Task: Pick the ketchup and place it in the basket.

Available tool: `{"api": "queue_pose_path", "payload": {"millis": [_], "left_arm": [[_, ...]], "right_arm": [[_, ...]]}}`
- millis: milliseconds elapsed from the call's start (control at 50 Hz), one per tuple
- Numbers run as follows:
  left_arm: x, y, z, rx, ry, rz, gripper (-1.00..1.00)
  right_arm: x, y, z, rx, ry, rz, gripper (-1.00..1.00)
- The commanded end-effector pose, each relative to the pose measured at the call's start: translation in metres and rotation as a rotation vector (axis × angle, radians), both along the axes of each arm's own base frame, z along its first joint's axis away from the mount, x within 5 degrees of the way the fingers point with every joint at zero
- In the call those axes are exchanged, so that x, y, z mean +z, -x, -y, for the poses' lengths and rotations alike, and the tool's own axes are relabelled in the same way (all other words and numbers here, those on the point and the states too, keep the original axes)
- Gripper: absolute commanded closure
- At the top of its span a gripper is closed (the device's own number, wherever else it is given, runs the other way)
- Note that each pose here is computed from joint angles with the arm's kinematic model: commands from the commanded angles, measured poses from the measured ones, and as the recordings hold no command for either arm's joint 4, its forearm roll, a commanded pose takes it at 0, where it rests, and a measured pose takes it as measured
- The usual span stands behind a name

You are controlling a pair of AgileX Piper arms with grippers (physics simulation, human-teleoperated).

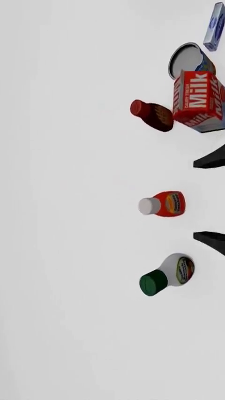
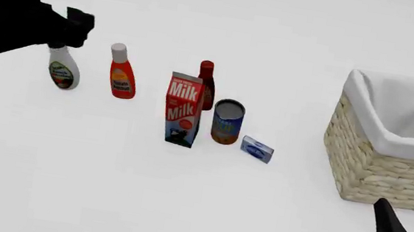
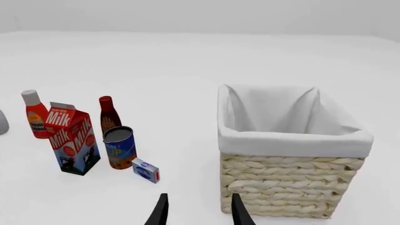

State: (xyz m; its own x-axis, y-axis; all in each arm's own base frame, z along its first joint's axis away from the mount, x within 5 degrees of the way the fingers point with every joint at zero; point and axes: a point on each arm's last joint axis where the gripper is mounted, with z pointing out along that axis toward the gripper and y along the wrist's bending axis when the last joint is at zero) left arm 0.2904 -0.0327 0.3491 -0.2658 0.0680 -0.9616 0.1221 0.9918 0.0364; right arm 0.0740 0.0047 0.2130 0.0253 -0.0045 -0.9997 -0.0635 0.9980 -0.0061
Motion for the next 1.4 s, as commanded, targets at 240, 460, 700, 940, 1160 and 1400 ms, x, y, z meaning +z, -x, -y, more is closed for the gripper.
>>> {"api": "queue_pose_path", "payload": {"millis": [240,460,700,940,1160,1400], "left_arm": [[-0.015,-0.066,-0.007,0.039,-0.010,-0.041,-1.00],[-0.026,-0.080,-0.005,0.035,-0.015,-0.055,-1.00],[-0.036,-0.095,-0.001,0.021,-0.033,-0.069,-1.00],[-0.042,-0.111,0.001,0.014,-0.052,-0.063,-1.00],[-0.049,-0.122,0.001,0.016,-0.055,-0.068,-1.00],[-0.055,-0.131,0.000,0.019,-0.057,-0.068,-1.00]], "right_arm": [[0.001,0.003,0.000,0.000,0.015,0.014,-1.00],[0.001,0.000,0.000,0.005,0.016,0.009,-1.00],[0.001,-0.002,-0.001,0.010,0.018,0.009,-1.00],[0.001,-0.003,-0.002,0.018,0.016,0.005,-1.00],[0.001,-0.006,-0.002,0.020,0.009,-0.002,-1.00],[0.000,-0.009,-0.003,0.024,0.013,-0.011,-1.00]]}}
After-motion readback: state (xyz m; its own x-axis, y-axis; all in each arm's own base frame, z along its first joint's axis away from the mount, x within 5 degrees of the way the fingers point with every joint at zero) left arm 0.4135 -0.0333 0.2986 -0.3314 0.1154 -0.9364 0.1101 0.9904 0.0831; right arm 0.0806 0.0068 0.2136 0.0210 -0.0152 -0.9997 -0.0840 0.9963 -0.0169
